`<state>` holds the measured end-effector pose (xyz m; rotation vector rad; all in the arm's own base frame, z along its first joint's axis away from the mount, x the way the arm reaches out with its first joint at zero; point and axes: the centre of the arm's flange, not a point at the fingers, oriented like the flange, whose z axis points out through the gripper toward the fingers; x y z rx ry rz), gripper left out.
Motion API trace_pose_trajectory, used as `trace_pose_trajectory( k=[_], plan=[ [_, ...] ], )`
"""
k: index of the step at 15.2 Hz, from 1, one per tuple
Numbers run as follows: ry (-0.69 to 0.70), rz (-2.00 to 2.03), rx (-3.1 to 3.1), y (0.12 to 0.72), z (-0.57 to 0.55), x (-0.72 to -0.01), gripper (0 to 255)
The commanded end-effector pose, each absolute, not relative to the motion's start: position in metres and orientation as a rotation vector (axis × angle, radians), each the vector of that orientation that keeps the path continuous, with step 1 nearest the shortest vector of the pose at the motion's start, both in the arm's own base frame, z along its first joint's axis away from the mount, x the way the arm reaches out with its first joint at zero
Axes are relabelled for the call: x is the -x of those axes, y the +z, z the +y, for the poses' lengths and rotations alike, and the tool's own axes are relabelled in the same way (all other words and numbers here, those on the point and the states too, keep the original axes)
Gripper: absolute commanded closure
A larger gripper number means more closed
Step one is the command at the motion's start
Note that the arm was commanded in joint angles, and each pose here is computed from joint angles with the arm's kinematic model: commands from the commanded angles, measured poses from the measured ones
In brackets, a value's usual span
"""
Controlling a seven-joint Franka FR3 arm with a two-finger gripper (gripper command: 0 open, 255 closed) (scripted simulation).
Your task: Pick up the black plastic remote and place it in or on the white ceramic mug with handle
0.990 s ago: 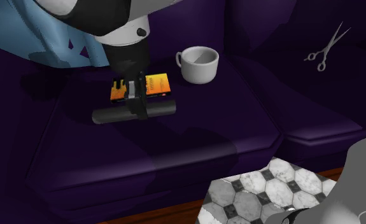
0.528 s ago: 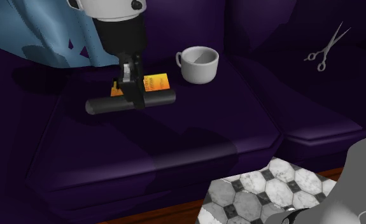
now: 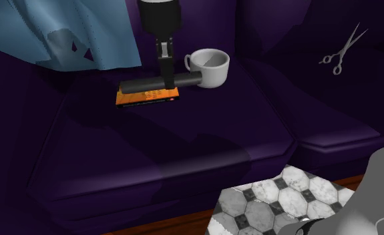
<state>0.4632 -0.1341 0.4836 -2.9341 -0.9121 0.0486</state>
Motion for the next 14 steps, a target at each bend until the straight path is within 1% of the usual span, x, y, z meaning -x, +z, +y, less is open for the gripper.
trace_pose_trajectory(
  k=[1,14],
  plan=[
    [0.049,-0.915,2.933,0.486,-0.164,-0.463,255],
    [0.049,-0.915,2.933,0.481,-0.335,-0.464,255]
  ],
)
